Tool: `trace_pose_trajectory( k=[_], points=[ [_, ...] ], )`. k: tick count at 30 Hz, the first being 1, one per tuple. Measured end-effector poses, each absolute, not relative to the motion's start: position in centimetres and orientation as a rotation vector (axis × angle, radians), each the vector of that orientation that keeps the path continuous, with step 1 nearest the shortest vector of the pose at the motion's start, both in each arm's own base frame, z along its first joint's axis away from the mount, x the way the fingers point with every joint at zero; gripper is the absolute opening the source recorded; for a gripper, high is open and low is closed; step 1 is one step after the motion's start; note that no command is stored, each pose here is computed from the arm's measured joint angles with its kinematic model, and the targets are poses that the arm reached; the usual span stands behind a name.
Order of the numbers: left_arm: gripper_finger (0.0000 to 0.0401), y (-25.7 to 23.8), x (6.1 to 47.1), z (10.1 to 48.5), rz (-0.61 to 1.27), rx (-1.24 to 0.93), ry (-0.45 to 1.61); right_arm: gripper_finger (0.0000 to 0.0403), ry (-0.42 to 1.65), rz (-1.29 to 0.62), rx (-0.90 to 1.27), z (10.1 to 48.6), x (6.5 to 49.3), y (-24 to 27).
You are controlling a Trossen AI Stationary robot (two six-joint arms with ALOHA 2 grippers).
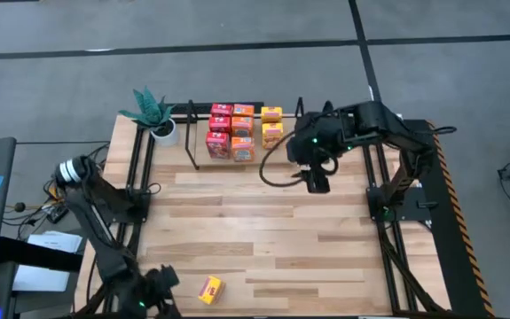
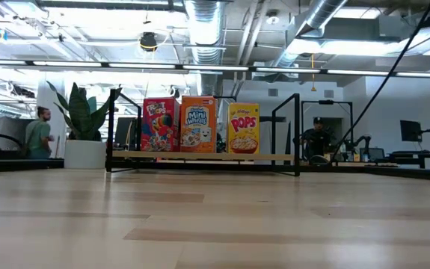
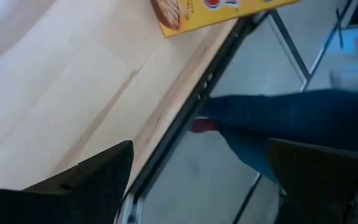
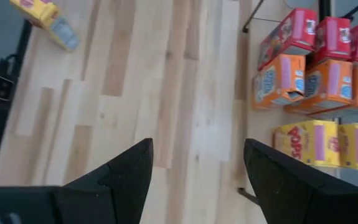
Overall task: Stack cereal on shelf
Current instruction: Put the yellow cereal box on the shelf aligned with the other yellow cereal boxes
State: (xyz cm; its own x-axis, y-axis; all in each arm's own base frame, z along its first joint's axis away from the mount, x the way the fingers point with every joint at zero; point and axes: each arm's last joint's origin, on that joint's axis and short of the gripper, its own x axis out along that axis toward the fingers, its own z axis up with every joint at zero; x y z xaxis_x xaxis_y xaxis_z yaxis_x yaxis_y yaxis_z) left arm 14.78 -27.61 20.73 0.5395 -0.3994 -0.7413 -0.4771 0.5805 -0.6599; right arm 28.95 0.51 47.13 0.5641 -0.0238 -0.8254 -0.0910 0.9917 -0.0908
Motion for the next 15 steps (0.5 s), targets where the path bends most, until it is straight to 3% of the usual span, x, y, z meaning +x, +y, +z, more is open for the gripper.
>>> trace_pose_trajectory(
  k=[7, 15],
  points=[
    [0.0355, -28.7, 17.7, 15.8, 0.058, -0.908, 0.938, 0.0276, 0.972, 0.040, -0.080, 47.1, 29.0, 2.2],
    [0.0354, -25.7, 21.8, 11.7, 0.030, -0.894, 0.807, 0.0276, 0.975, 0.065, -0.074, 46.9, 29.0, 3.5]
  ],
)
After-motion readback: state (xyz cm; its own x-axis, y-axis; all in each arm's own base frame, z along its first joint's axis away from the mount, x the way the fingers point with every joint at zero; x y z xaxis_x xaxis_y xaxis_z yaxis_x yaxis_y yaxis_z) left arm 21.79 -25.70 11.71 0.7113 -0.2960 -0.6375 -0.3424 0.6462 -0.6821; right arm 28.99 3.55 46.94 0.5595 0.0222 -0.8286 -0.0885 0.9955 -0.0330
